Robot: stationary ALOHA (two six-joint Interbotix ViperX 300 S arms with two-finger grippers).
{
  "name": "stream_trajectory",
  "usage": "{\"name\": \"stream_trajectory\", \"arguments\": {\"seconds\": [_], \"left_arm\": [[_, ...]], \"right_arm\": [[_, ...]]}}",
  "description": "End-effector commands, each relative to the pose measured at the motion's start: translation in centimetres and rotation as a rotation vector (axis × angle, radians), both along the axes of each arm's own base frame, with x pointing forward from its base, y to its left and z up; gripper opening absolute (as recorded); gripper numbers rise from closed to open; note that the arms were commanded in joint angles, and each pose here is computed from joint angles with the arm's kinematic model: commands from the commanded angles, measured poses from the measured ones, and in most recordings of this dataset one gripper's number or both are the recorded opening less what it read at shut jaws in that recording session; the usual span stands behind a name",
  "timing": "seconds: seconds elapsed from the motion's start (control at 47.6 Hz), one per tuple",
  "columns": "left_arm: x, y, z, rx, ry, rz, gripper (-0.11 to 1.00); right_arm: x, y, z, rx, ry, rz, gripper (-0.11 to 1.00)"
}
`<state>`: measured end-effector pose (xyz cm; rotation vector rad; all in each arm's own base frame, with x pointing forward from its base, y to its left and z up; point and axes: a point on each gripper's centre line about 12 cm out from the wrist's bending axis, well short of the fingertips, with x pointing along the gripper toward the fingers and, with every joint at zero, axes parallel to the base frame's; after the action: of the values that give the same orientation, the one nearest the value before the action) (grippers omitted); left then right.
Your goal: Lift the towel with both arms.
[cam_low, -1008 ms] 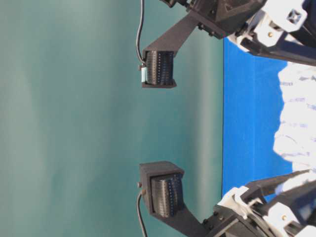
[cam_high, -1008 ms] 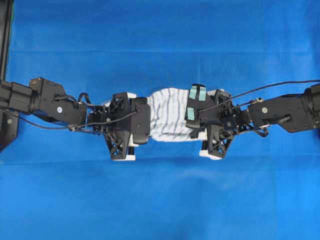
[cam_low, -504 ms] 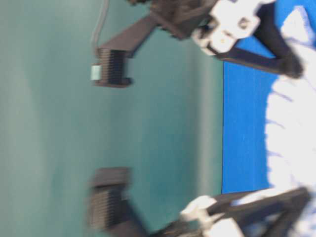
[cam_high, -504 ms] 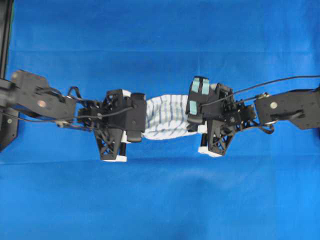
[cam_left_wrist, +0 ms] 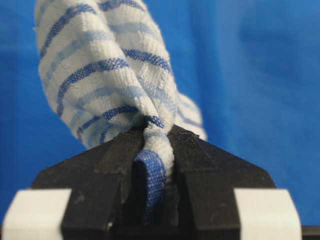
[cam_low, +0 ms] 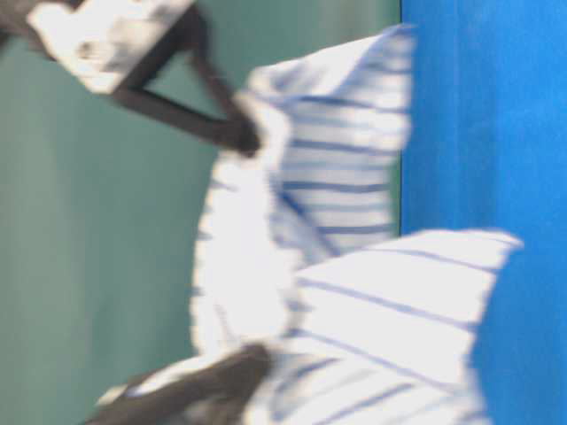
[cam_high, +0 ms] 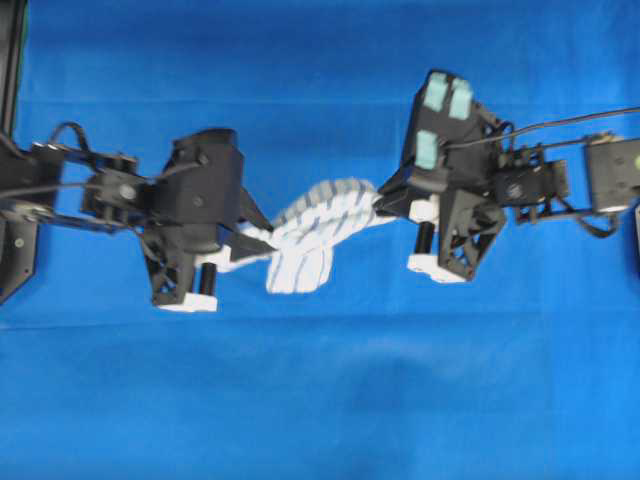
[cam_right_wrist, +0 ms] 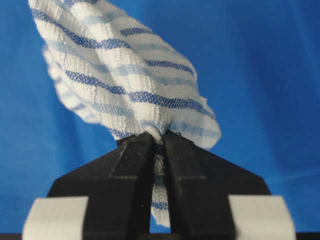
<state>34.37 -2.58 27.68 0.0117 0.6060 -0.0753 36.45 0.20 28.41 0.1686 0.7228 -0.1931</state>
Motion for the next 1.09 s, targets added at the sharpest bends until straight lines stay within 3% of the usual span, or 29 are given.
{"name": "stream_trajectory", "arguments": {"seconds": [0.0,0.315,0.546,0.84,1.071], "left_arm": [[-0.5,0.7,3.6,-0.003,-0.046,0.018,0.07],[-2.7,2.4,10.6,0.007,-0.14,0.06,0.07],[-4.2,2.8,14.6,0.009,-0.202,0.072,0.07],[-5.2,3.5,17.5,0.055,-0.264,0.075,0.07],[-5.0,3.5,17.7,0.071,-0.267,0.067,0.07]], "right_arm": [[-0.4,-0.2,4.0,-0.02,-0.078,0.004,0.08],[-1.9,-0.6,11.5,-0.084,-0.187,0.022,0.08],[-2.5,-0.8,15.3,-0.12,-0.239,0.03,0.08],[-2.7,-0.9,18.3,-0.153,-0.296,0.042,0.08],[-2.7,-0.9,18.4,-0.156,-0.294,0.043,0.08]]}}
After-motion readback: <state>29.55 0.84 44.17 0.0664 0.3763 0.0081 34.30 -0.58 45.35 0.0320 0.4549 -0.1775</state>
